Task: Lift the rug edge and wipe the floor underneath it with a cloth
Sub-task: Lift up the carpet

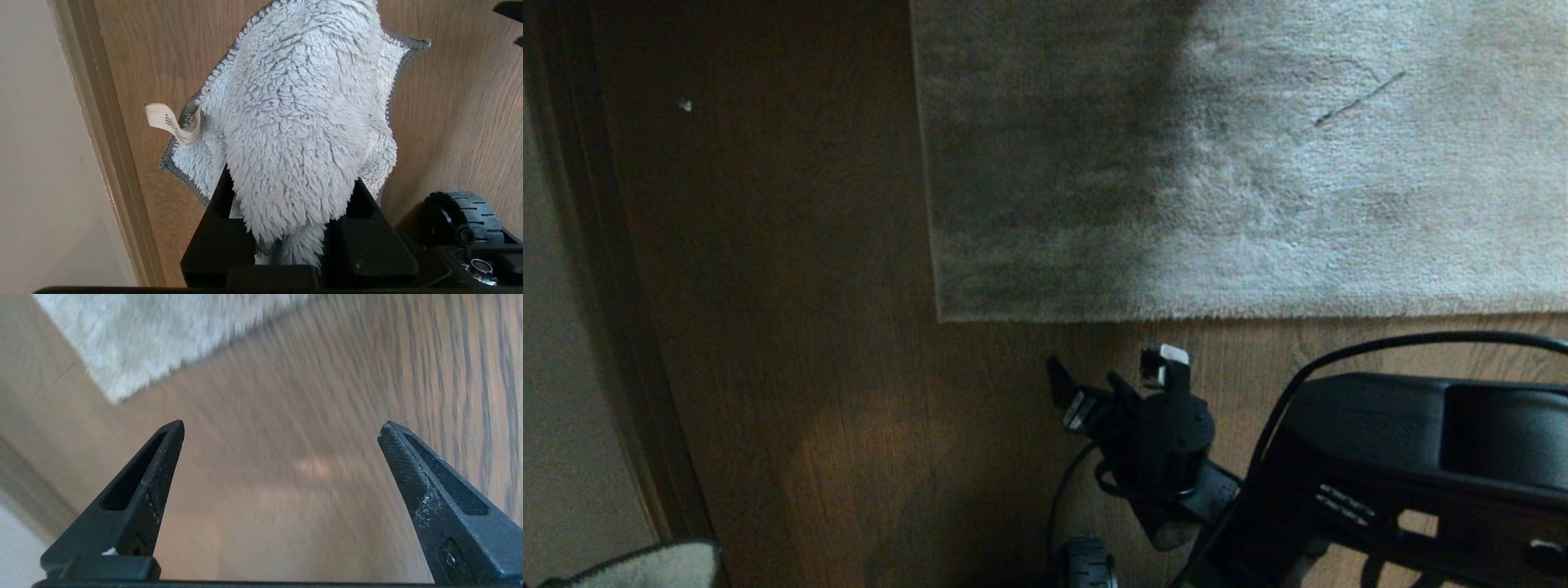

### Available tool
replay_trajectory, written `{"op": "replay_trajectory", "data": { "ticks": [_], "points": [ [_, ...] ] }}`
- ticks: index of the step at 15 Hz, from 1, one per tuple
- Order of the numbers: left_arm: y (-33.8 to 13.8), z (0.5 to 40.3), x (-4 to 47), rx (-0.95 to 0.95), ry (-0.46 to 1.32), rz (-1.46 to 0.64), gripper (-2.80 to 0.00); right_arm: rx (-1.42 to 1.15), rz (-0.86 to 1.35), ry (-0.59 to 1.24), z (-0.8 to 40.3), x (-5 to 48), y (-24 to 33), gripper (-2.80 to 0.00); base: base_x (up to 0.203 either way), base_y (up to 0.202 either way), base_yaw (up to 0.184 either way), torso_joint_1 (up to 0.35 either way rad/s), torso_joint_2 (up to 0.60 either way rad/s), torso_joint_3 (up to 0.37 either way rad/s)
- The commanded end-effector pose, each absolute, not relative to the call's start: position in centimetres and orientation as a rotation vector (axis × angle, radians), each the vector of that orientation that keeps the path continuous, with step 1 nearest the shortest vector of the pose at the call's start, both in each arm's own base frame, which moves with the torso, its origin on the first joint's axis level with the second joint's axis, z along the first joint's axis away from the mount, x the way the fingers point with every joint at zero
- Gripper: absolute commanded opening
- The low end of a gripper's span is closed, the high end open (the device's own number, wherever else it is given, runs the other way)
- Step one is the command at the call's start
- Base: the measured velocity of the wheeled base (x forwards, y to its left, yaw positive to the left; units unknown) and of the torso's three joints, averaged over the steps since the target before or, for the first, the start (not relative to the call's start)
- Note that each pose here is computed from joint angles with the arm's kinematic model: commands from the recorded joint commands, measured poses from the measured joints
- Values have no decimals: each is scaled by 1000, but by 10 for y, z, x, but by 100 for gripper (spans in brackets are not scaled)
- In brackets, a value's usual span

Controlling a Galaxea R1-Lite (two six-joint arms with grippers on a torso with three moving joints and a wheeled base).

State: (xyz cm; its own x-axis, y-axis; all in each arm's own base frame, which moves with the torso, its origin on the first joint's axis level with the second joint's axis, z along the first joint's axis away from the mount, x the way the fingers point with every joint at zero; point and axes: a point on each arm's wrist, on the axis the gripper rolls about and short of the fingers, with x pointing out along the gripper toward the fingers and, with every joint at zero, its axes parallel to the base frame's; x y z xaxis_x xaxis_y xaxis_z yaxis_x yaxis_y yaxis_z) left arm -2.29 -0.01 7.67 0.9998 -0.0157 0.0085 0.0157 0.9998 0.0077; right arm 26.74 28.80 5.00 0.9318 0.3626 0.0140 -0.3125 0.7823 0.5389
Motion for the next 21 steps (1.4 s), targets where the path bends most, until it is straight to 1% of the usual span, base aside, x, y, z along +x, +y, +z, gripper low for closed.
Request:
{"op": "replay_trajectory", "data": {
  "ticks": [1, 6, 15, 17, 21],
  "points": [
    [0, 77, -23, 8, -9, -15, -280, 593, 364, 22, 54, 280, 291, 0, 0, 0, 0, 0, 0, 0],
    [0, 77, -23, 8, -9, -15, -280, 628, 378, -93, 74, 300, 307, 0, 0, 0, 0, 0, 0, 0],
    [0, 77, -23, 8, -9, -15, -280, 653, 393, -163, 74, 317, 325, 0, 0, 0, 0, 0, 0, 0],
    [0, 77, -23, 8, -9, -15, -280, 669, 400, -196, 85, 319, 327, 0, 0, 0, 0, 0, 0, 0],
    [0, 77, -23, 8, -9, -15, -280, 677, 419, -316, 135, 316, 324, 0, 0, 0, 0, 0, 0, 0]
  ]
}}
